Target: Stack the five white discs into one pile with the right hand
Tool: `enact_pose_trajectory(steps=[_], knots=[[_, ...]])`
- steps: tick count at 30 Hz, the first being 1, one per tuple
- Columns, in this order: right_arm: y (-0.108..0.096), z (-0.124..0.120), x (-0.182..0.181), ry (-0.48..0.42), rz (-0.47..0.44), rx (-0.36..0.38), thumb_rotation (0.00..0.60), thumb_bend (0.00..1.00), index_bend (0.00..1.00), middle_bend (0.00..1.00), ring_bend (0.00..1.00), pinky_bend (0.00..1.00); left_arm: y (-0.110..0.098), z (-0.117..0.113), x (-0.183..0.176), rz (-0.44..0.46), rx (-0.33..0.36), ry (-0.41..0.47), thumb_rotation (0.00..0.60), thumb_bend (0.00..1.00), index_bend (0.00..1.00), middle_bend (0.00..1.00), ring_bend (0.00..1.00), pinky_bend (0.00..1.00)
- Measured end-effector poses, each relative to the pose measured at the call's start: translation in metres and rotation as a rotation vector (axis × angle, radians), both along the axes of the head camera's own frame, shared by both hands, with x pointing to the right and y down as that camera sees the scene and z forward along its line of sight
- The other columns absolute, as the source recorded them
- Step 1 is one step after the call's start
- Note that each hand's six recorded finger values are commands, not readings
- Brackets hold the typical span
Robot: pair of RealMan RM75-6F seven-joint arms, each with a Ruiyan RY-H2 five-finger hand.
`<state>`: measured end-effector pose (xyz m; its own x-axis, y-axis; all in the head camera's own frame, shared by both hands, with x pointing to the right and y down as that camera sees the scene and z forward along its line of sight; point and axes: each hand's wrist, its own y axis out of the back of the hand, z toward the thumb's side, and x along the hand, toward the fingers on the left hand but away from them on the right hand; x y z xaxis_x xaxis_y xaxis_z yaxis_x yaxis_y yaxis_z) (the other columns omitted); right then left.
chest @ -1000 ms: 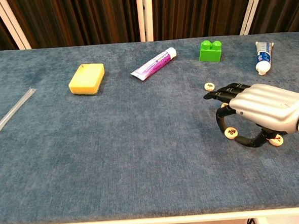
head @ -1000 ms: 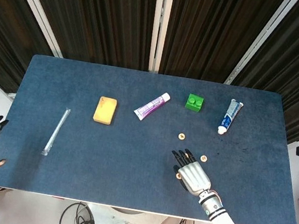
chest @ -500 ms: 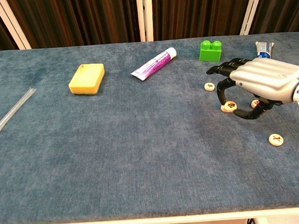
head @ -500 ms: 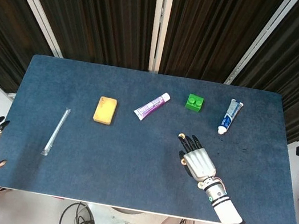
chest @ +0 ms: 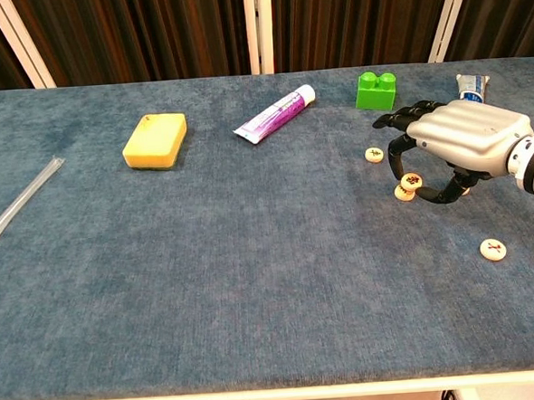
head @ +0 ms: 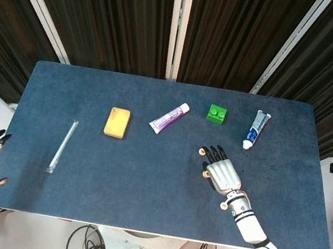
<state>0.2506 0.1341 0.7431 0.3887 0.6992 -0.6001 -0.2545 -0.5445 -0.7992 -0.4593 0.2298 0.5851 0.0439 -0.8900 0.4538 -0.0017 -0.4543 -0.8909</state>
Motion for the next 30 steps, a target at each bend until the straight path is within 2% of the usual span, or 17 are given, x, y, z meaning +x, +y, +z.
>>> enact_pose_trajectory(steps=[30], knots=[[-0.0008, 0.0081, -0.0028, 0.01, 0.005, -0.031, 0.6, 0.34, 0.48, 0.05, 0.0, 0.0, -0.0015, -0.0011, -0.0002, -0.001, 0.002, 0.005, 0.6, 0.02, 0.0, 0.0, 0.0, 0.0]])
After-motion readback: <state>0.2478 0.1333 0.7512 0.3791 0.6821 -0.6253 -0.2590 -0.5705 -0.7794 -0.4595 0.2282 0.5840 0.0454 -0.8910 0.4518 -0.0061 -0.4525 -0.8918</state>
